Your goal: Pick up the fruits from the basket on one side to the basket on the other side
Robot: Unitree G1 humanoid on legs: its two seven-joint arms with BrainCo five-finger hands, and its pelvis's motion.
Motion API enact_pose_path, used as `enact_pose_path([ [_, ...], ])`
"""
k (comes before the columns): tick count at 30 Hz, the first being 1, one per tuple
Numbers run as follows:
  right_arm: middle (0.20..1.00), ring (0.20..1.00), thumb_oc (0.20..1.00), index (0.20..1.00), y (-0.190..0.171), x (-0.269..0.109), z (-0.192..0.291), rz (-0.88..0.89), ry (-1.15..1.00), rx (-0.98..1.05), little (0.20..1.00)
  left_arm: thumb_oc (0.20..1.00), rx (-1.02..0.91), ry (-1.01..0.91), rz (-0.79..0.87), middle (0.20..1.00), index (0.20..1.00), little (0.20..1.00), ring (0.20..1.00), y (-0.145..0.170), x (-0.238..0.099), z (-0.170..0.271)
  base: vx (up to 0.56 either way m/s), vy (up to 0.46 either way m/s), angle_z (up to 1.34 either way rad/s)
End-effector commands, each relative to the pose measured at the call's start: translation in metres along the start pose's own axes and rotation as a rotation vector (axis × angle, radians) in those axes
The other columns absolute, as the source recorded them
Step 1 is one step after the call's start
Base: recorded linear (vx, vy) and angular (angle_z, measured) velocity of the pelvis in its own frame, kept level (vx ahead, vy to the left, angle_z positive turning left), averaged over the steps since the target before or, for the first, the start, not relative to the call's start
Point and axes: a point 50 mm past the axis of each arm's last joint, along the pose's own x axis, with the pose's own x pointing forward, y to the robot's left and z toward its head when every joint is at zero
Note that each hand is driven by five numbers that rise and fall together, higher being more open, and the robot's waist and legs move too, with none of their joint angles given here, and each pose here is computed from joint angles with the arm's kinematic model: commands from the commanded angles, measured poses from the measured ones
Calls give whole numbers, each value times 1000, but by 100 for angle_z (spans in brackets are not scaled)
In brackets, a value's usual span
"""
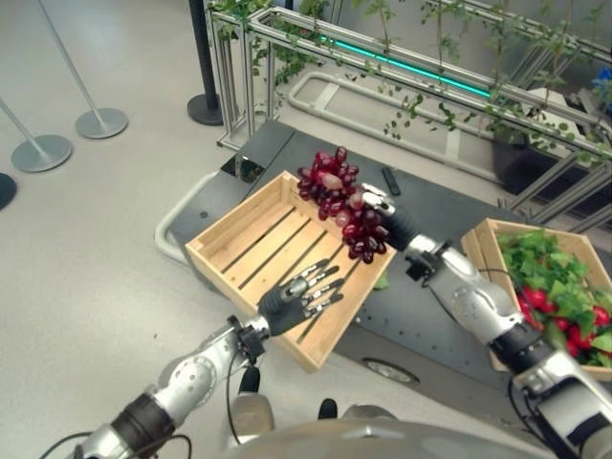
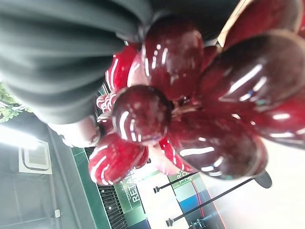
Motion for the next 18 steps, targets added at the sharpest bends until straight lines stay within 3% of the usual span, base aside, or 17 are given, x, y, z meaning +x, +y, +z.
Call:
enact_pose_path([
  [1,200,200,200,200,20,7,44,115,-179,-134,200,1000,-4,-124,-55,1000,1000,1000,1000,-11,4,19,0,0,0],
  [18,200,200,200,200,29,-2,44,153,-128,-347,200,1000,33,-311,-27,1000,1000,1000,1000,-11,13,46,-2,-5,4],
])
